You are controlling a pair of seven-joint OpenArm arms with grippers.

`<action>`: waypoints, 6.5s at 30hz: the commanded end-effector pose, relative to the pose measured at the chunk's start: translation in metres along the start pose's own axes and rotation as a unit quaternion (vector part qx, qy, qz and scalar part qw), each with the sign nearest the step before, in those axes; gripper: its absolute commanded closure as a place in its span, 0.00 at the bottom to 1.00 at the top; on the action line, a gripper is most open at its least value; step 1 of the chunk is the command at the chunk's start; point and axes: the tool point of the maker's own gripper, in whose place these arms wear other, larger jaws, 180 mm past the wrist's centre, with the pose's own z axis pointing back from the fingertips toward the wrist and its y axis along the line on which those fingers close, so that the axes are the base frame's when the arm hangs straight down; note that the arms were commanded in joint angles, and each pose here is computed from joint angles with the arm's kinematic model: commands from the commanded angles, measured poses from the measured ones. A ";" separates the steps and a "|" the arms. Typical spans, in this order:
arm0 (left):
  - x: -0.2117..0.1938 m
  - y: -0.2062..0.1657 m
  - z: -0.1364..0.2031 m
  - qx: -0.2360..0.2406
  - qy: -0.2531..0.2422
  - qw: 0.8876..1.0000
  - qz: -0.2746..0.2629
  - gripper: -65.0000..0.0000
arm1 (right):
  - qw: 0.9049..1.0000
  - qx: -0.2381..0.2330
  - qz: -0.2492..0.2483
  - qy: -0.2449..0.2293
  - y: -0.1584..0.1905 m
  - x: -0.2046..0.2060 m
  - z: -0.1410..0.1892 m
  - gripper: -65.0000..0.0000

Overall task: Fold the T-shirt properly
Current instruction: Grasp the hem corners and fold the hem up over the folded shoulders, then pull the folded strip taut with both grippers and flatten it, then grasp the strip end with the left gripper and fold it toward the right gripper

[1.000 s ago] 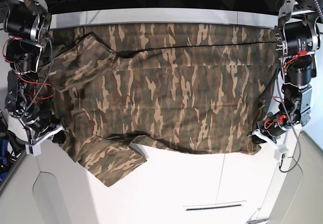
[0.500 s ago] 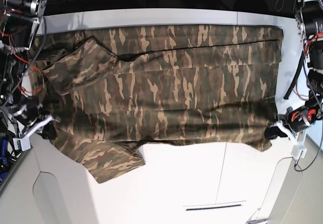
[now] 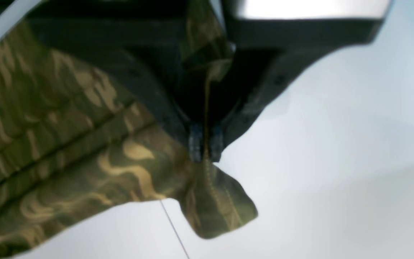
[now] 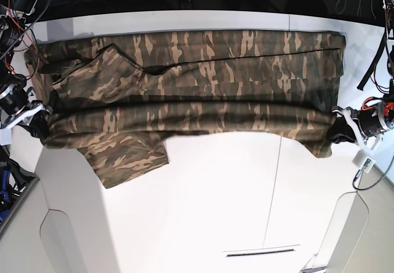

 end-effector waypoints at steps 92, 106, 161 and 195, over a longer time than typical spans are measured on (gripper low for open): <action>-0.073 -0.035 0.043 0.000 0.064 0.998 0.000 0.73 | 0.994 0.061 0.025 0.092 0.093 -0.086 0.064 0.76; -0.052 0.000 0.067 0.066 -0.001 0.996 0.064 0.57 | 0.995 0.086 0.041 0.038 0.115 -0.051 0.072 0.50; -0.155 -0.045 0.043 0.011 -0.017 0.962 0.271 0.35 | 0.986 0.146 0.014 0.074 0.147 -0.092 0.022 1.00; 0.007 -0.059 0.056 -0.002 -0.085 0.995 0.049 1.00 | 0.984 0.145 0.097 0.019 0.168 -0.039 0.044 1.00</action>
